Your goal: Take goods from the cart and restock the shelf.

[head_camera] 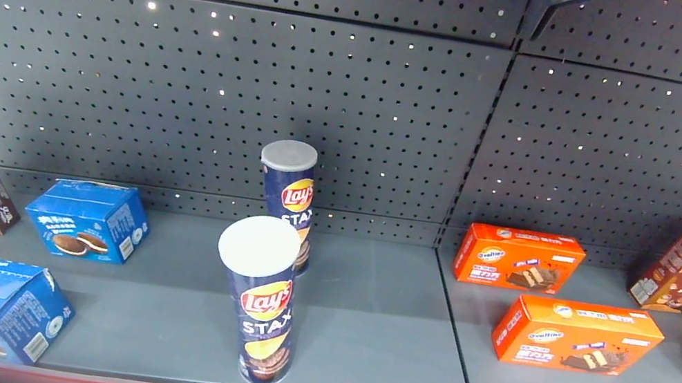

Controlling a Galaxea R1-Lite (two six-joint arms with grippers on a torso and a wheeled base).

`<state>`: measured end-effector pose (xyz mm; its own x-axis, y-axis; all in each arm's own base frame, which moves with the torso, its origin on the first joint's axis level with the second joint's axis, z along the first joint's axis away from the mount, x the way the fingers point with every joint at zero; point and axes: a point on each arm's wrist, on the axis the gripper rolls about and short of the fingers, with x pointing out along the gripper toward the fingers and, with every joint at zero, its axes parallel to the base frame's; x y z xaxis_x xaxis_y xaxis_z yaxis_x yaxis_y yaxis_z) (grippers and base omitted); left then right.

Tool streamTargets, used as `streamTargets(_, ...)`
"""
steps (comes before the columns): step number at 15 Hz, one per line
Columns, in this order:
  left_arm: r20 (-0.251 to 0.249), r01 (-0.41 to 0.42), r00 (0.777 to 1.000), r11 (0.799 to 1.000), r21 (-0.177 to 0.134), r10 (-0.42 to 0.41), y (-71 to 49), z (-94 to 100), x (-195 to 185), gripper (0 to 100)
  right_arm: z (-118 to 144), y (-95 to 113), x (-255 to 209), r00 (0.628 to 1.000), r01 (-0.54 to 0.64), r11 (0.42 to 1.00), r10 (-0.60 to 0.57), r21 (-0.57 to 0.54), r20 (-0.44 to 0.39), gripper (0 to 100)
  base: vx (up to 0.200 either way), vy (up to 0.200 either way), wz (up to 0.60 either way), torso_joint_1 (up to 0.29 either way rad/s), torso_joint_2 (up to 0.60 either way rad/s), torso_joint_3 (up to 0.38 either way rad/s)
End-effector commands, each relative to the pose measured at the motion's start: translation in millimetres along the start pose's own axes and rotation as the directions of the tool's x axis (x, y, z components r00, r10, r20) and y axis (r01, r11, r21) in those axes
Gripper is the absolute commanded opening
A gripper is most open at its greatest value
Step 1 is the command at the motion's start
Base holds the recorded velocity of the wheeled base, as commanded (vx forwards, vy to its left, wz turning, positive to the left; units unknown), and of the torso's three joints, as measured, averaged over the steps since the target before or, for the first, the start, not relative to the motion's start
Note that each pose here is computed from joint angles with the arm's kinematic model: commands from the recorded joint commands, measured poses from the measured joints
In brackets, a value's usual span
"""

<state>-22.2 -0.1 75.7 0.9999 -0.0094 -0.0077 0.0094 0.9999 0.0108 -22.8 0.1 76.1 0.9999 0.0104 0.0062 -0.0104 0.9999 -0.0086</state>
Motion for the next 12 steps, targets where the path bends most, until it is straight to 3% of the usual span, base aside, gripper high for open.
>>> streamTargets(1,-0.002,0.0,1.0,1.0,0.0,0.0,0.0,0.0,0.1,100,0.2,0.0,0.0,1.0,0.0,1.0,0.0,0.001,0.002,100,0.0,0.0,0.0,0.0,0.0,0.0)
streamTargets(12,-0.002,0.0,1.0,1.0,0.0,0.0,0.0,0.0,0.1,100,-0.2,-0.1,0.0,1.0,0.003,1.0,-0.003,0.009,-0.002,100,0.0,0.0,0.0,0.0,0.0,0.0)
